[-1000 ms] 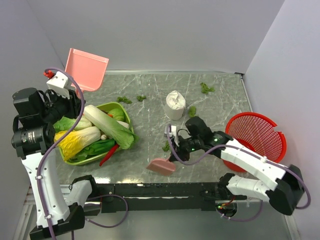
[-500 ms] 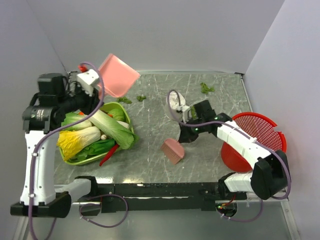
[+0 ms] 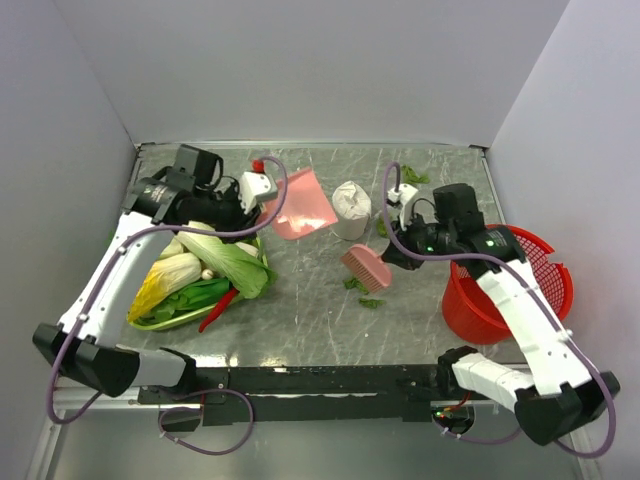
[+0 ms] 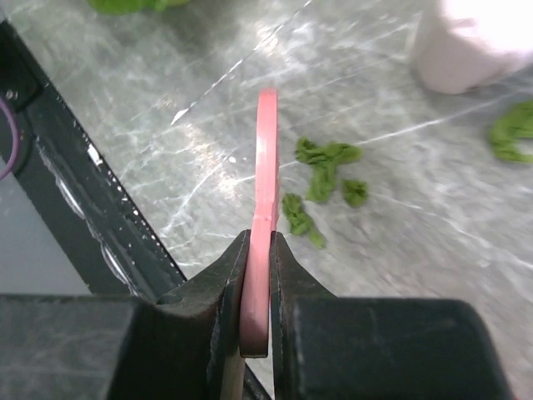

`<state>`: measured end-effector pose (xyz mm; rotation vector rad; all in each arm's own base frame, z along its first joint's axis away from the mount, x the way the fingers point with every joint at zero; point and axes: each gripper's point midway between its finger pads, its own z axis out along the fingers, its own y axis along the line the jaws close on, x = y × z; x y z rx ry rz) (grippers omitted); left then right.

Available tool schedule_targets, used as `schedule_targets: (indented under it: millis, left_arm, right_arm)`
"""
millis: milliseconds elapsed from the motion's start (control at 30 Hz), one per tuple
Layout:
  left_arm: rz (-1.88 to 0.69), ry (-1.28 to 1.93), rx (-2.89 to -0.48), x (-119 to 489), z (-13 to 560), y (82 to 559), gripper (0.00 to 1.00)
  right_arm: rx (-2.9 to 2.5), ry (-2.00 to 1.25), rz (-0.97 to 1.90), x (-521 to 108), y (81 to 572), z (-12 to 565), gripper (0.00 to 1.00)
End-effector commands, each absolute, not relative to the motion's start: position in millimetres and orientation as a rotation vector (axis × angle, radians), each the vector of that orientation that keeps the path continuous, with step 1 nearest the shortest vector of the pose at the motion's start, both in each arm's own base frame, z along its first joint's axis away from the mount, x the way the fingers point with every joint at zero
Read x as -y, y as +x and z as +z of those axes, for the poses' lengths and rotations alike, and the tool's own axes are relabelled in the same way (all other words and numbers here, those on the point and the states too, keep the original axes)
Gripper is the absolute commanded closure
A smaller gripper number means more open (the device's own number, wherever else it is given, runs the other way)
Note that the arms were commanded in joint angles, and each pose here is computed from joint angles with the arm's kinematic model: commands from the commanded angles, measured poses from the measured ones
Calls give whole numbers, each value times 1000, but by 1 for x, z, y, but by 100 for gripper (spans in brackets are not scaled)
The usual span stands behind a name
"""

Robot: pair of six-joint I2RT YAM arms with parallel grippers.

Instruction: Sweep away the paper scraps from the table

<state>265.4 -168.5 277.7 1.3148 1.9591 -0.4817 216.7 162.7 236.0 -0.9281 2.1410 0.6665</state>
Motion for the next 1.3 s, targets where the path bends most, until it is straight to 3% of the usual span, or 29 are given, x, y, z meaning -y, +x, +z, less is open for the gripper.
schedule_targets:
  millis: [0, 200, 300, 500, 633, 800, 1067, 1267]
  left_arm:
    - [-573, 1497, -1962, 178, 250, 238, 99]
    - [-625, 1653, -1970, 208, 218, 203, 99]
    - [-603, 1808, -1992, 223, 194, 181, 99]
    - [-328, 2045, -2150, 203, 134, 174, 99]
    - [-167, 2001, -2223, 195, 117, 190, 99]
    - [-63, 1925, -2256, 209, 109, 214, 99]
    - [-66, 1944, -2316, 227, 80, 215, 99]
    - [-90, 1951, -2303, 242, 75, 219, 99]
  right_arm:
    - [-2230, -829, 512, -134, 212, 242, 100]
    - [-2252, -569, 205, -93, 248, 223, 100]
    - [-2268, -471, 225, -97, 261, 220, 100]
    - [-2295, -357, 254, -102, 273, 214, 100]
    - [-2369, -261, 248, -97, 264, 190, 100]
    - [-2436, -246, 295, -101, 250, 170, 100]
    - [-2528, -241, 372, -112, 243, 145, 100]
    - [-2519, -247, 681, -155, 243, 145, 100]
